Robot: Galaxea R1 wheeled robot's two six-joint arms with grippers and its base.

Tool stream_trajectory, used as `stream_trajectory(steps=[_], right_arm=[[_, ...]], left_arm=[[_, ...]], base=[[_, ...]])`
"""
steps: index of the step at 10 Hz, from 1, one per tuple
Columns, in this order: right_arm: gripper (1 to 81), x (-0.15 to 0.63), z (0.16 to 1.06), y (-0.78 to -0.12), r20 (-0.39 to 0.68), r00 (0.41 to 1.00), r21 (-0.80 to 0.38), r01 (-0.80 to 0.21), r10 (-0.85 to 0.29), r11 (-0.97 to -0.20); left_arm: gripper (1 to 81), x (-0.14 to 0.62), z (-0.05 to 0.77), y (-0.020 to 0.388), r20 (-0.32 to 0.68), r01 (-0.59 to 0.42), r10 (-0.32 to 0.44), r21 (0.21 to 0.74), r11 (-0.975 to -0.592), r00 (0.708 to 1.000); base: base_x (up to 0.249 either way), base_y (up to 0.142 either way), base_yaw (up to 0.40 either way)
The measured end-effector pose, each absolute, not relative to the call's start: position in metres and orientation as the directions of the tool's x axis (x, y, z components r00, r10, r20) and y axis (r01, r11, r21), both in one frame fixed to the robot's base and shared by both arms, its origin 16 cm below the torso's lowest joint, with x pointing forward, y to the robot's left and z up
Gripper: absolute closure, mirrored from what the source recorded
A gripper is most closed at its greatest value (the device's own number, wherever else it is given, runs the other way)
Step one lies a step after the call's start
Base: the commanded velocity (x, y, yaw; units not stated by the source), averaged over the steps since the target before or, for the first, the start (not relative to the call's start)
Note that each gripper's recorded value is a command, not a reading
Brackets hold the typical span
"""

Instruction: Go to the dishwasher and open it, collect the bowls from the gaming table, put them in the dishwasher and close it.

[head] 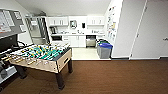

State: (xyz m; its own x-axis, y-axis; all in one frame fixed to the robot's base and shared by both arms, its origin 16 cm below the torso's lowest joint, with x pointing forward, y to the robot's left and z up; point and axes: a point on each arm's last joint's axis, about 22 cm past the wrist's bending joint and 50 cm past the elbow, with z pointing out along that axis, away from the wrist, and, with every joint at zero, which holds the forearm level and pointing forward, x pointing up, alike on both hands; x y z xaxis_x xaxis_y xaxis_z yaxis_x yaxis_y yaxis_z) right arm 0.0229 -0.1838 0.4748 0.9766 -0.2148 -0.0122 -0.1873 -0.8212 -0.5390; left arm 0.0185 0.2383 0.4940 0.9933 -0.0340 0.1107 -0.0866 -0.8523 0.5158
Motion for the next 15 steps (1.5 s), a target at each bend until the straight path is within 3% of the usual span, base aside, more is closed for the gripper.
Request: stream_trajectory(steps=[15], right_arm=[[81.1, 0.0209, 0.4754, -0.1767, -0.013, 0.977, -0.547, -0.186, -0.214, -0.816]], left_arm=[[81.1, 0.0123, 0.4940, 0.2384, 0.105, -0.083, -0.033, 0.518, -0.852, 0.994]], base=[[0.144, 0.000, 0.000]])
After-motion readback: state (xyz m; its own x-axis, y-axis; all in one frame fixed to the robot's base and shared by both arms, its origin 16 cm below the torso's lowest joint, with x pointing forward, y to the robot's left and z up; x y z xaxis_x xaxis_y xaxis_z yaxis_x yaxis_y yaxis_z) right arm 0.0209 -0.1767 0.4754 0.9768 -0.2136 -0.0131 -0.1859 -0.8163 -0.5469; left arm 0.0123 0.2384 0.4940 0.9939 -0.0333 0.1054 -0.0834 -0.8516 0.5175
